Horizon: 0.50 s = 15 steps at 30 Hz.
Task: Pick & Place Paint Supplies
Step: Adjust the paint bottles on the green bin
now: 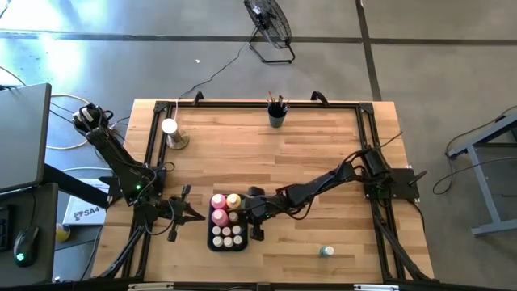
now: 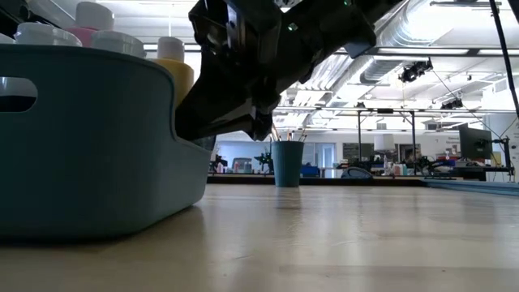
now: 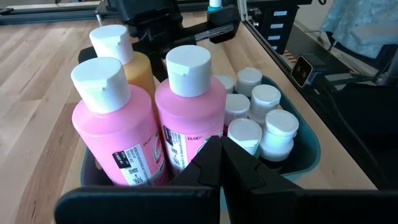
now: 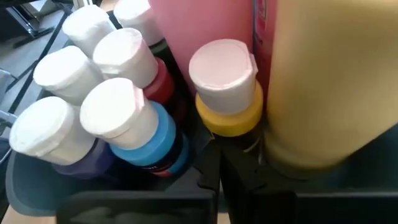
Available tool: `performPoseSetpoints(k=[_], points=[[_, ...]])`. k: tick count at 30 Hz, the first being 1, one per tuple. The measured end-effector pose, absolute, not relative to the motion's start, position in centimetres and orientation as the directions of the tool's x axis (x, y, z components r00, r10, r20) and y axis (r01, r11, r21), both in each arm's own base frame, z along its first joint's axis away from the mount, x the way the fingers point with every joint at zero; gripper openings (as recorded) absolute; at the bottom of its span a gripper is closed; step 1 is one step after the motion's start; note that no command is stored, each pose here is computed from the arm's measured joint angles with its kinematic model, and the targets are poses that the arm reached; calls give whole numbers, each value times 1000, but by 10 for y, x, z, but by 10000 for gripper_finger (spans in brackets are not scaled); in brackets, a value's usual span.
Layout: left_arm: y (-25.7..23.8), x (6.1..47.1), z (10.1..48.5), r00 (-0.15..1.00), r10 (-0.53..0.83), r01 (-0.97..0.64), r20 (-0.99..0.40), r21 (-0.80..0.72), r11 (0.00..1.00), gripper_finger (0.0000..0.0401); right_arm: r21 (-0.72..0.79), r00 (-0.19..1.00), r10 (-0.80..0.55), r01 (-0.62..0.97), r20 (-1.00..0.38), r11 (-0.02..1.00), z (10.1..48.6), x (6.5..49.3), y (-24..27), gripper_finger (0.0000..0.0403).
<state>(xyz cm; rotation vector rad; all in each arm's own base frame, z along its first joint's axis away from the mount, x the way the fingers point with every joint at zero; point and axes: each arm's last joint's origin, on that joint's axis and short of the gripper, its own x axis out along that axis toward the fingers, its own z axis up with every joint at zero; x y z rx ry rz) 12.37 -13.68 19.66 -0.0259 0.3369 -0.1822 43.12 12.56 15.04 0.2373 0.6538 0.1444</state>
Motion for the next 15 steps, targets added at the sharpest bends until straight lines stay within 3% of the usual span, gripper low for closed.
performPoseSetpoints(k=[15], points=[[-137,124,197,927,-182,173,-327,-55,983,0,250,758,199,-49,-622,967,149,427,125,2]])
